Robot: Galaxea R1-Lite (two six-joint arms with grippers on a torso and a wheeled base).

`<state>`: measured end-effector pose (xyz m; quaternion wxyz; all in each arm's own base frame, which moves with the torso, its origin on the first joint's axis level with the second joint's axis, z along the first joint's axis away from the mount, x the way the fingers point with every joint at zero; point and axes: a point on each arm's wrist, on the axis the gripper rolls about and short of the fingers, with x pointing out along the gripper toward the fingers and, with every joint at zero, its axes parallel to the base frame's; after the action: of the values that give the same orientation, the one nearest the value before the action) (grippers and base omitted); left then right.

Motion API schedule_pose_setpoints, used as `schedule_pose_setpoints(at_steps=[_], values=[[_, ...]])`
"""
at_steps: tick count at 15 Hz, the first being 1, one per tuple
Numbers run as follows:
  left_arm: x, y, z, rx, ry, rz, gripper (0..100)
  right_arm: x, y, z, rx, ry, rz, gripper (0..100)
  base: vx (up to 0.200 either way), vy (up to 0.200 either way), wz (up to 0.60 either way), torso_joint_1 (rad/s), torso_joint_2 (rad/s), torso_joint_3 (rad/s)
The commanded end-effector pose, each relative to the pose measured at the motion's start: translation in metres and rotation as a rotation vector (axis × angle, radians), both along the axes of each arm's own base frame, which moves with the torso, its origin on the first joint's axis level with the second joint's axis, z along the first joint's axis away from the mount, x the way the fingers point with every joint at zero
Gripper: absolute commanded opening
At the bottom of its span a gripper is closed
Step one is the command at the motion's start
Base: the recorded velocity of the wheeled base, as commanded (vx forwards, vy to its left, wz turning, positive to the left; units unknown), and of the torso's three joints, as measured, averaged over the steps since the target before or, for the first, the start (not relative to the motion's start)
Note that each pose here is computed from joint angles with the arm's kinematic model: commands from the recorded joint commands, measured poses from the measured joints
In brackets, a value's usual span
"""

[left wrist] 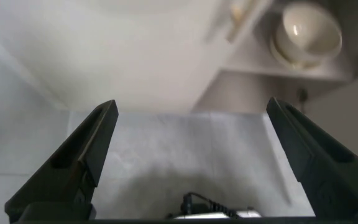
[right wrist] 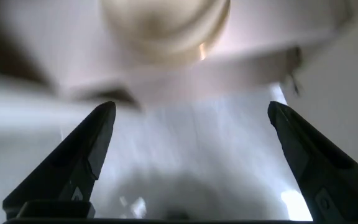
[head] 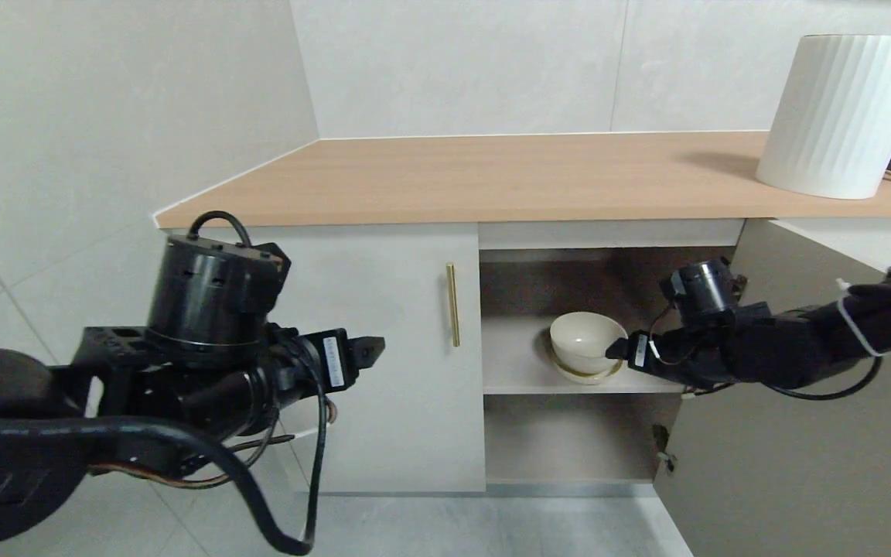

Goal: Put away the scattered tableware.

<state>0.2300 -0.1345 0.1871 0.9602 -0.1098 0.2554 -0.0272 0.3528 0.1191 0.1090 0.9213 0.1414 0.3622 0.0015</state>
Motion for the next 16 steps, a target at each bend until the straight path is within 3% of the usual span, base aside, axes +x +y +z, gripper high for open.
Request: schedule_pose_setpoints(at_steps=[1, 3, 7, 16], values=[[-0.020, 0.019, 0.013, -0.029, -0.046, 0.022, 100, -0.058, -0.004, 0.042, 0.003, -0.038, 0.095, 100, 0.000, 0.000, 0.00, 0.000, 0.00, 0.000], [-0.049, 0.036, 0.019, -0.049, -0.076, 0.016, 100, -0.108, -0.013, 0.057, -0.034, 0.011, 0.163, 100, 0.000, 0.000, 0.00, 0.000, 0.00, 0.000], [-0.058, 0.042, 0.016, -0.038, -0.045, 0.005, 100, -0.155, -0.022, 0.067, -0.051, -0.041, 0.229, 100, 0.000, 0.000, 0.00, 0.000, 0.00, 0.000], [-0.053, 0.039, 0.008, -0.021, -0.014, 0.001, 100, -0.163, -0.011, 0.064, -0.069, -0.012, 0.284, 100, -0.178, 0.000, 0.00, 0.004, 0.00, 0.003]])
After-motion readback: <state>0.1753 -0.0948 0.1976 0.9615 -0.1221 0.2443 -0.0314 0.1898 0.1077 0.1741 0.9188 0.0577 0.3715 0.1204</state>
